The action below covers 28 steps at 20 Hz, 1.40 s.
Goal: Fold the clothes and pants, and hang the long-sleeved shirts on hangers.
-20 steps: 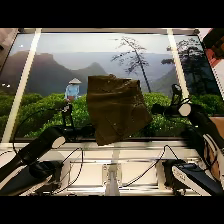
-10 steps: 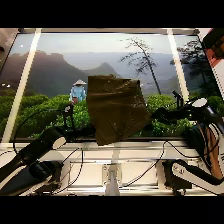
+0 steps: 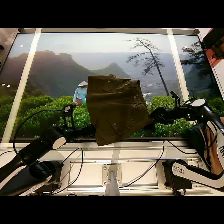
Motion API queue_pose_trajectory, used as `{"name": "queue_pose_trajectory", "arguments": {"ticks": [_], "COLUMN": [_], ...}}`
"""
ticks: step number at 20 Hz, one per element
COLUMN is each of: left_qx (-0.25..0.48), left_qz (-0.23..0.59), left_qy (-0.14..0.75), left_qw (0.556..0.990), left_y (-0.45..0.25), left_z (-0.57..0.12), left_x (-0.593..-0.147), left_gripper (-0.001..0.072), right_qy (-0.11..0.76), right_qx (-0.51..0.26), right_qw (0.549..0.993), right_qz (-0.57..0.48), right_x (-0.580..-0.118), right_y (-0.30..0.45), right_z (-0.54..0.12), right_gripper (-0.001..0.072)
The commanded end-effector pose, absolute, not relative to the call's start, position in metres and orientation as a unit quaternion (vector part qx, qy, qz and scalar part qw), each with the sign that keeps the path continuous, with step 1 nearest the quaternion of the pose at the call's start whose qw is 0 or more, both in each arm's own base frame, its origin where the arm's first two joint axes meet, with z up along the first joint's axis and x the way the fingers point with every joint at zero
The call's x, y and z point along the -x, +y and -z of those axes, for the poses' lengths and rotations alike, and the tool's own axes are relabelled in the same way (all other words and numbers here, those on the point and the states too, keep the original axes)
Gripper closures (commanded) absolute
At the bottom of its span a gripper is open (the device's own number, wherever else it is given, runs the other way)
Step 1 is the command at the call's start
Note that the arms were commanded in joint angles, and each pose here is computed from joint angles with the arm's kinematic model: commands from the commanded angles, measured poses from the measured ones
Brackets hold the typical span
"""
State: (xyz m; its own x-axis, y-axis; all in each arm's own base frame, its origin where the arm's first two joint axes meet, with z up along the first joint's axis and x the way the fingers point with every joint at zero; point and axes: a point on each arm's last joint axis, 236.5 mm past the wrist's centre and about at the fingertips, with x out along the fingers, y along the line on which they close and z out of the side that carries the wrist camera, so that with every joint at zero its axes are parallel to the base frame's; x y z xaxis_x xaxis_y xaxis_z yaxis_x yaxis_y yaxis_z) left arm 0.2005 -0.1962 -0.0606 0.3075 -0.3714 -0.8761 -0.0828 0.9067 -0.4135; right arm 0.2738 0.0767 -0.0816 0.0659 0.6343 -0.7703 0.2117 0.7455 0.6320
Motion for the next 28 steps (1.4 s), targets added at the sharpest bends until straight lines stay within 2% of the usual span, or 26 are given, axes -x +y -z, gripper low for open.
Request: {"name": "queue_pose_trajectory", "arguments": {"ticks": [1,4,5,7,11,12,14,15,22,26,28], "left_qx": [0.196,0.196,0.196,0.197,0.205,0.204,0.204,0.209,0.247,0.252,0.25], "left_qz": [0.092,0.092,0.092,0.091,0.085,0.082,0.078,0.078,0.046,0.064,0.075], "left_qy": [0.581,0.581,0.581,0.583,0.596,0.6,0.605,0.607,0.599,0.623,0.63], "left_qw": [0.785,0.785,0.784,0.783,0.772,0.769,0.766,0.763,0.76,0.738,0.732], "left_y": [-0.196,-0.196,-0.196,-0.197,-0.2,-0.2,-0.199,-0.201,-0.174,-0.165,-0.169], "left_z": [0.061,0.061,0.061,0.061,0.067,0.07,0.073,0.072,0.061,0.054,0.054], "left_x": [-0.201,-0.201,-0.201,-0.2,-0.196,-0.195,-0.193,-0.193,-0.207,-0.195,-0.19], "left_gripper": [0.0014,0.0013,0.0014,0.0013,0.0014,0.0013,0.0014,0.0015,0.0017,0.0017,0.0017], "right_qy": [0.675,0.653,0.645,0.637,0.647,0.649,0.649,0.643,0.552,0.533,0.528], "right_qx": [-0.324,-0.331,-0.335,-0.336,-0.313,-0.309,-0.311,-0.323,-0.451,-0.445,-0.41], "right_qw": [0.645,0.665,0.671,0.678,0.674,0.673,0.671,0.67,0.677,0.698,0.719], "right_qz": [-0.155,-0.149,-0.146,-0.145,-0.17,-0.174,-0.18,-0.182,-0.184,-0.178,-0.189], "right_x": [-0.273,-0.289,-0.294,-0.3,-0.294,-0.293,-0.293,-0.296,-0.347,-0.359,-0.358], "right_y": [0.077,0.08,0.08,0.084,0.103,0.107,0.114,0.118,0.14,0.168,0.188], "right_z": [0.094,0.096,0.095,0.095,0.095,0.095,0.093,0.09,0.051,0.053,0.055], "right_gripper": [0.0169,0.0177,0.0226,0.0278,0.0356,0.0419,0.0637,0.0689,0.069,0.069,0.069]}}
